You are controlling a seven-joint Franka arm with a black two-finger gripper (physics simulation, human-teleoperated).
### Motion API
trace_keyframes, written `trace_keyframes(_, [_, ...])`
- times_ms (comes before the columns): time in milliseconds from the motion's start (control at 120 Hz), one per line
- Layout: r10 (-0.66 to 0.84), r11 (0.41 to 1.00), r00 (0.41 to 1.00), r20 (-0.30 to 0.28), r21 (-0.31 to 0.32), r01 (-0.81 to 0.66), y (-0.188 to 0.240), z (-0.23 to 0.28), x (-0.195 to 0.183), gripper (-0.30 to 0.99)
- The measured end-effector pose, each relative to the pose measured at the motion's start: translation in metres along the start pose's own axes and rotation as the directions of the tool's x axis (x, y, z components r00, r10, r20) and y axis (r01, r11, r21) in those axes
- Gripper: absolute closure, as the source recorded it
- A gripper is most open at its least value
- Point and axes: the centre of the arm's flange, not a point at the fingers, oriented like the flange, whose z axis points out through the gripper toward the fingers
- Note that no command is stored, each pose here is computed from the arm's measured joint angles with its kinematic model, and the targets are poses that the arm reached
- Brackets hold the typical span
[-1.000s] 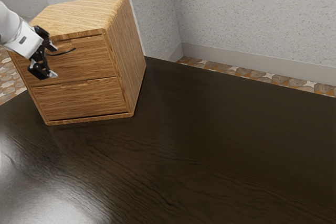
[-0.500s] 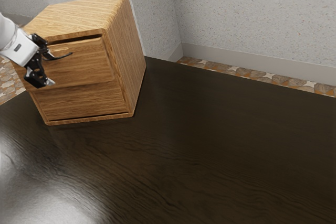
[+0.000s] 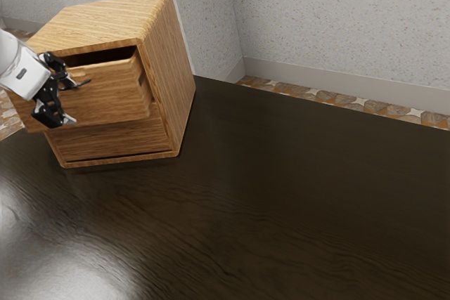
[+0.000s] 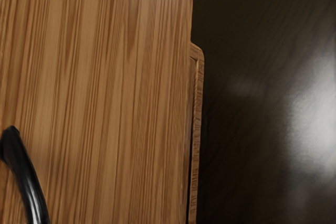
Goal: Pull the drawer handle with one arm to open the drawer
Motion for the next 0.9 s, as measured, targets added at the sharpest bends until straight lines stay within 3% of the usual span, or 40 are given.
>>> trace_keyframes(900, [-0.021,1.000,1.000,0.002,0.020,0.021,0.069,-0.044,0.000,0.00])
